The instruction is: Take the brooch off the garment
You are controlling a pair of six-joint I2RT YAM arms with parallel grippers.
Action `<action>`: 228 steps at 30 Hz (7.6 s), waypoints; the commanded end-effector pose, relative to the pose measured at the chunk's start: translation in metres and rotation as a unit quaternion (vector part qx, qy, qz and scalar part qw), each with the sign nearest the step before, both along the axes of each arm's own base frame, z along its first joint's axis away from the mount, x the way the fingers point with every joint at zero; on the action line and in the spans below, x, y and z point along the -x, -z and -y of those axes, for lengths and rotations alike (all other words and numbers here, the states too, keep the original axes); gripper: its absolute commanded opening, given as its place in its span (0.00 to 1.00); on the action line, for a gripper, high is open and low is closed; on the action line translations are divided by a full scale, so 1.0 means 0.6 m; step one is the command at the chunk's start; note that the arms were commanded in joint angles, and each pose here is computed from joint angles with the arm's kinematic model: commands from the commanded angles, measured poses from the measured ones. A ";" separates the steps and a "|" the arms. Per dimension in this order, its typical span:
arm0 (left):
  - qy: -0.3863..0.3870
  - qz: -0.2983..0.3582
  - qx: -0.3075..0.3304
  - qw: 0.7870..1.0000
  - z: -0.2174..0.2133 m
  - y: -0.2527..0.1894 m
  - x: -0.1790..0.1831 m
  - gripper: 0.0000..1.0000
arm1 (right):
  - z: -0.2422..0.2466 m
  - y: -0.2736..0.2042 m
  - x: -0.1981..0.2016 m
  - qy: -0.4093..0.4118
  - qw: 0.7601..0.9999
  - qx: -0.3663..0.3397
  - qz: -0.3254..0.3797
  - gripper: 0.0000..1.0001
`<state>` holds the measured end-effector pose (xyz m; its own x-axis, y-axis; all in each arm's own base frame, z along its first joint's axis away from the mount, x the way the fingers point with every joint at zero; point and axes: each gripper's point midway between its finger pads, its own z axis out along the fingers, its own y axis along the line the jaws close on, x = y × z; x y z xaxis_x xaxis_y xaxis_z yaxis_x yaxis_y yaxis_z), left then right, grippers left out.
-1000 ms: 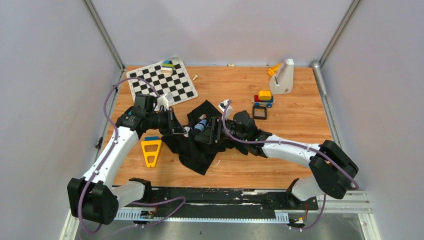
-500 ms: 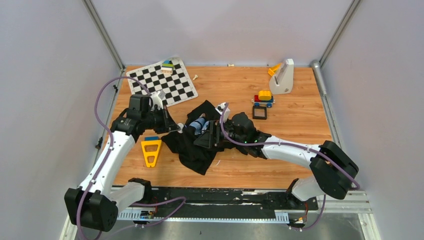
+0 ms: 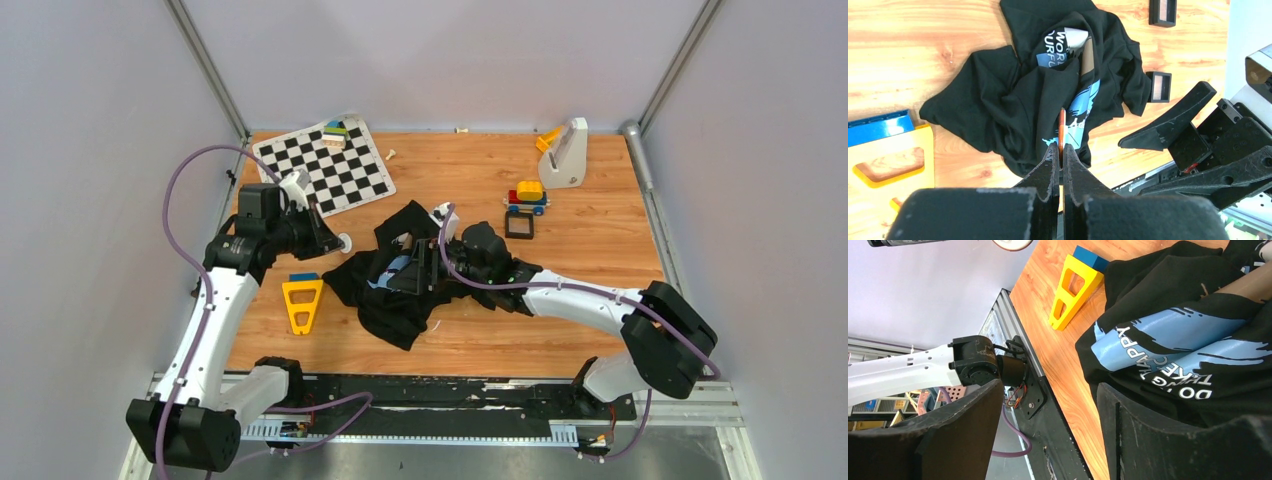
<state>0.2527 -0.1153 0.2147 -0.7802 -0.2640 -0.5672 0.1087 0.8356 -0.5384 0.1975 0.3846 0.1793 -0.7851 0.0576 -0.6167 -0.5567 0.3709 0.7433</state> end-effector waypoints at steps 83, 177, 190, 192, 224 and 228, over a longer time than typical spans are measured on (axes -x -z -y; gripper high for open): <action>0.259 0.065 0.213 0.940 0.112 -0.104 0.112 0.00 | -0.050 -0.188 -0.016 -0.034 0.991 -0.128 0.027 0.36; 0.176 0.105 0.104 0.973 0.074 -0.047 0.062 0.00 | -0.009 -0.173 -0.063 0.089 0.991 -0.078 -0.063 0.77; 0.146 0.353 -0.055 0.922 0.058 -0.082 0.045 0.00 | 0.024 -0.180 -0.054 0.105 0.992 0.014 -0.068 0.84; 0.175 0.373 -0.056 0.910 0.068 -0.084 0.051 0.00 | 0.019 -0.182 -0.042 0.067 0.996 0.029 -0.048 0.83; 0.498 0.590 -0.161 0.615 0.137 -0.109 0.159 0.00 | -0.007 -0.196 0.025 -0.152 0.983 0.096 -0.049 0.71; 0.504 0.588 -0.155 0.614 0.140 -0.104 0.161 0.00 | -0.016 -0.196 0.026 -0.165 0.980 0.091 -0.056 0.67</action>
<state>0.1602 -0.1946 0.2758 0.4984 0.3085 -0.8102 0.8288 0.1049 0.5497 0.1864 0.3889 0.2779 -0.8283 -0.2928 -0.4777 -0.5595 0.3847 0.7342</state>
